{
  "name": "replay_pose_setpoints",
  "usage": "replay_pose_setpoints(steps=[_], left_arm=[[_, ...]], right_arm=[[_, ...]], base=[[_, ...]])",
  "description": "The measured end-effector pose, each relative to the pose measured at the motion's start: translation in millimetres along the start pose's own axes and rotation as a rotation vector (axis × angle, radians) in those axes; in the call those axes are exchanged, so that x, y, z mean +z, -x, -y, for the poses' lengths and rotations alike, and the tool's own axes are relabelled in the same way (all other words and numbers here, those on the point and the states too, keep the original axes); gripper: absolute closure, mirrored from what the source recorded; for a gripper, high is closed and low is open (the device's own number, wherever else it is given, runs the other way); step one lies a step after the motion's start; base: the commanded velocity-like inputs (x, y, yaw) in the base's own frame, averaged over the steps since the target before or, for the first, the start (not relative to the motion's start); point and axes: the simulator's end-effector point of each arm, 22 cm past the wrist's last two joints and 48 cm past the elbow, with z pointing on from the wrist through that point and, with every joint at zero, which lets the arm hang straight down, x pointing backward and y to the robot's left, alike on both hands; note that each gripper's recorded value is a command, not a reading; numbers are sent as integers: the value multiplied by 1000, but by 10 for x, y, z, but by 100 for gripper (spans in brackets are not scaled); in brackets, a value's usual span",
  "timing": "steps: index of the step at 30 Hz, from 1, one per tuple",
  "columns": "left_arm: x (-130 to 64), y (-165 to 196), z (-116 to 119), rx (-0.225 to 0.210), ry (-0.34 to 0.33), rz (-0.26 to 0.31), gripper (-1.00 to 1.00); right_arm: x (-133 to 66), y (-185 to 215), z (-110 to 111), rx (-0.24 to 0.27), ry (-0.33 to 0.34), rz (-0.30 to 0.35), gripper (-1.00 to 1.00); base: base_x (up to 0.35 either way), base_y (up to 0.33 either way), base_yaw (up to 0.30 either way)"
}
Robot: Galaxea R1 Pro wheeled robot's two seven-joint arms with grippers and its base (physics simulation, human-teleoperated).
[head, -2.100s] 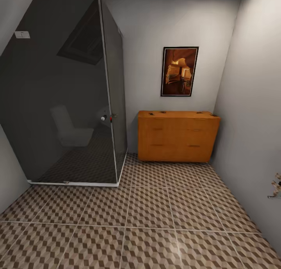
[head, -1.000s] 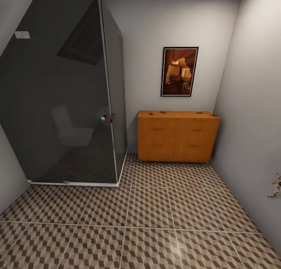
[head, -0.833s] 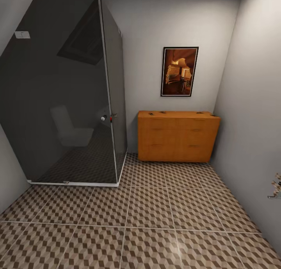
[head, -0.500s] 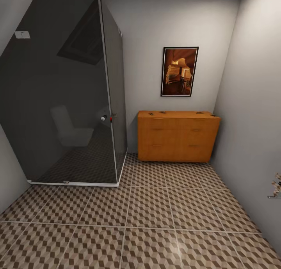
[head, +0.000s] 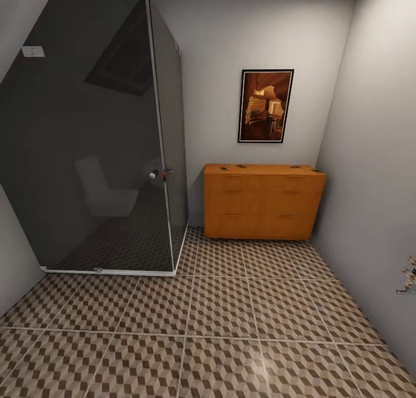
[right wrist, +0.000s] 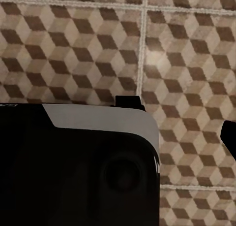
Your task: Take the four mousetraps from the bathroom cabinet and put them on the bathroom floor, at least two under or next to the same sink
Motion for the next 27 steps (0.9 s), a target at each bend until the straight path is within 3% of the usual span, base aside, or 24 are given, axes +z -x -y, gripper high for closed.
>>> replay_pose_setpoints(steps=[11,27], left_arm=[[0,0,-1,-1,0,0,-100],[-2,-2,0,-1,0,1,-100]], right_arm=[[0,-2,-4,0,1,-1,-100],[-2,1,-4,0,1,1,-100]], base=[[7,0,0],[297,0,0]])
